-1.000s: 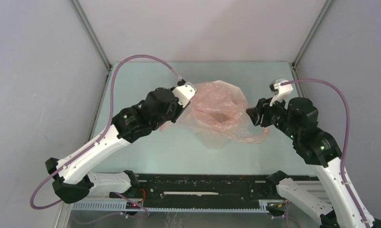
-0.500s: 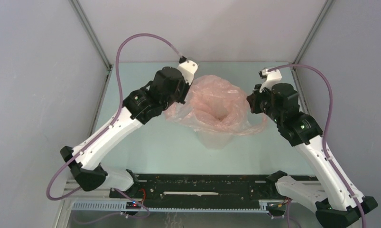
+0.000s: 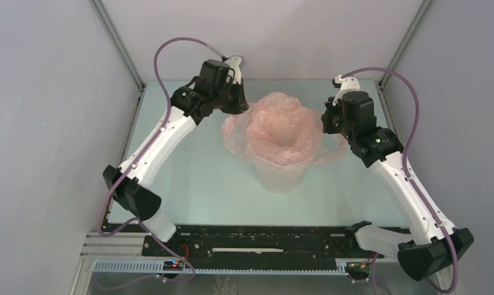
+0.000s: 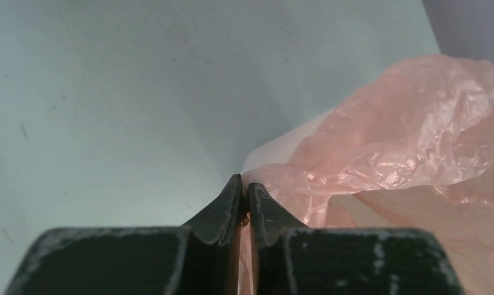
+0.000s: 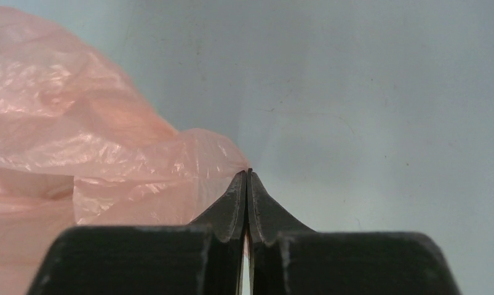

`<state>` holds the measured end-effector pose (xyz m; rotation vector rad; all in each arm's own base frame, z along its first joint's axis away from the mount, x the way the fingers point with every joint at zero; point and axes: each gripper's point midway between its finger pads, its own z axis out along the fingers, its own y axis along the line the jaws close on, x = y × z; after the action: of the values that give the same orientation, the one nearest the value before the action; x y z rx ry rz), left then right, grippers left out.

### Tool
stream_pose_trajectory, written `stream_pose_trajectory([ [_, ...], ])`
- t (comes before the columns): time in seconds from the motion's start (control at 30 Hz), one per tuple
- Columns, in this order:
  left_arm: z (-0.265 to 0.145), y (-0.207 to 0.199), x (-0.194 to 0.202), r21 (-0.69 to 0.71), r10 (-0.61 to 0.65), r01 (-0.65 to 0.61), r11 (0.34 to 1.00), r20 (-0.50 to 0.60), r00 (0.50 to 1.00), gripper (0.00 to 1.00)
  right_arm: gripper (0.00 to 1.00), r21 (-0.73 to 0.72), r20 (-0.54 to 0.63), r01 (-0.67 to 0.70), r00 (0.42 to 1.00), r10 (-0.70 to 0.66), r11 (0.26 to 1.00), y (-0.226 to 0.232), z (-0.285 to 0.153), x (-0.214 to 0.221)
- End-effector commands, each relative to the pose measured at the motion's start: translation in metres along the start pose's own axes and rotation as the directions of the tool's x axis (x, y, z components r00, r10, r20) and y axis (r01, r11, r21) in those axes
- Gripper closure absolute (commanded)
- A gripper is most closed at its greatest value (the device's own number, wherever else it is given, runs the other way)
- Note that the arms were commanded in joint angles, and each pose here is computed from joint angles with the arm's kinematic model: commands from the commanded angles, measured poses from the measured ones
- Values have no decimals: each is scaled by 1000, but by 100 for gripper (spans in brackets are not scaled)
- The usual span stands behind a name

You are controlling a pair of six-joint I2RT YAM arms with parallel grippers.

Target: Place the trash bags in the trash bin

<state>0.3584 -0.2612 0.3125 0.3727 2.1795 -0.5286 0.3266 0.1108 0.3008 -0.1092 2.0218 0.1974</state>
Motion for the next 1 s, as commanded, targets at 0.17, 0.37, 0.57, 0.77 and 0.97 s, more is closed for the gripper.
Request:
stream_pose_trajectory([
  [0.17,6,-8,-30,209,-227,220,953,12,974,84,90,-16,-30,-72,997,71,997,-4,17,-8],
  [0.37,-10,-23,-42,301,-220,190,935,70,973,80,76,-141,-12,-57,998,56,988,16,7,-18],
  [0.57,-45,-13,-26,255,-163,125,959,133,978,69,46,-202,26,-16,999,22,979,22,-23,-20],
  [0.77,-58,-17,-29,271,-165,112,956,183,969,70,32,-250,152,31,988,7,968,30,-27,-42],
  [0.97,-58,-30,-37,310,-181,120,943,177,967,75,14,-365,199,144,977,-75,920,59,-39,-46],
])
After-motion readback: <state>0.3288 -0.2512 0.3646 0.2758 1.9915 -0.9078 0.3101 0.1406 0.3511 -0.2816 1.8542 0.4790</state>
